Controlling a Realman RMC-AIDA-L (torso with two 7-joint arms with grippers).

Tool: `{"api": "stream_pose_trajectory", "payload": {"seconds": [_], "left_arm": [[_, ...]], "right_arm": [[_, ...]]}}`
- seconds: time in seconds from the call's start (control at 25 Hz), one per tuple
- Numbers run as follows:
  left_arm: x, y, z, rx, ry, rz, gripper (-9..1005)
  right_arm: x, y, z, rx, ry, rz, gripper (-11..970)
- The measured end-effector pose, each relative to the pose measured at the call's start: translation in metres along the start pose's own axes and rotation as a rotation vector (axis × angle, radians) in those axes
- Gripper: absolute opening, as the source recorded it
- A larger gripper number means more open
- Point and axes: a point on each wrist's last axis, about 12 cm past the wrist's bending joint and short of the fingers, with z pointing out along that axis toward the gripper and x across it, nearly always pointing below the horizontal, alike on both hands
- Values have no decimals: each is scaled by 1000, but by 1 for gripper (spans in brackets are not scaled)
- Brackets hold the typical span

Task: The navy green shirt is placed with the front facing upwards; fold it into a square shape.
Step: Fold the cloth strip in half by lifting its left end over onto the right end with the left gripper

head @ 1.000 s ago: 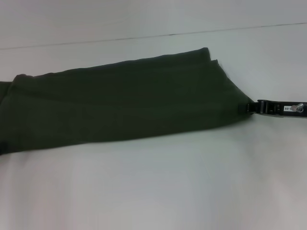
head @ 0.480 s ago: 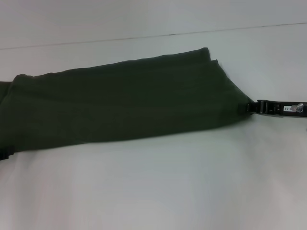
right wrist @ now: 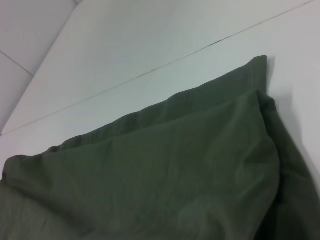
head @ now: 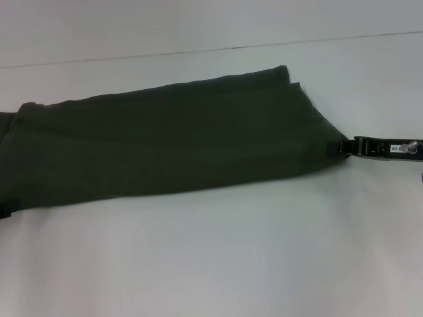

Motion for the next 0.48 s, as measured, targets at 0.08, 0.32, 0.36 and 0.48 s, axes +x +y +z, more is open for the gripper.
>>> {"api": "stream_pose_trajectory", "payload": {"seconds": [0.08,0.32,0.36,0.48], "left_arm": [[0,0,0,-2,-1,-5,564],[-3,4,0,-31,-13,-40,542],[-3,4,0,-30,-8,-38,538],[-1,2,4,-21,17,-30,333]], "right_arm": [[0,0,0,-1,0,0,15],[0,0,0,-3,-1,0,15],[0,0,0,-3,-2,0,15],[0,1,0,-4,-2,0,15]]}}
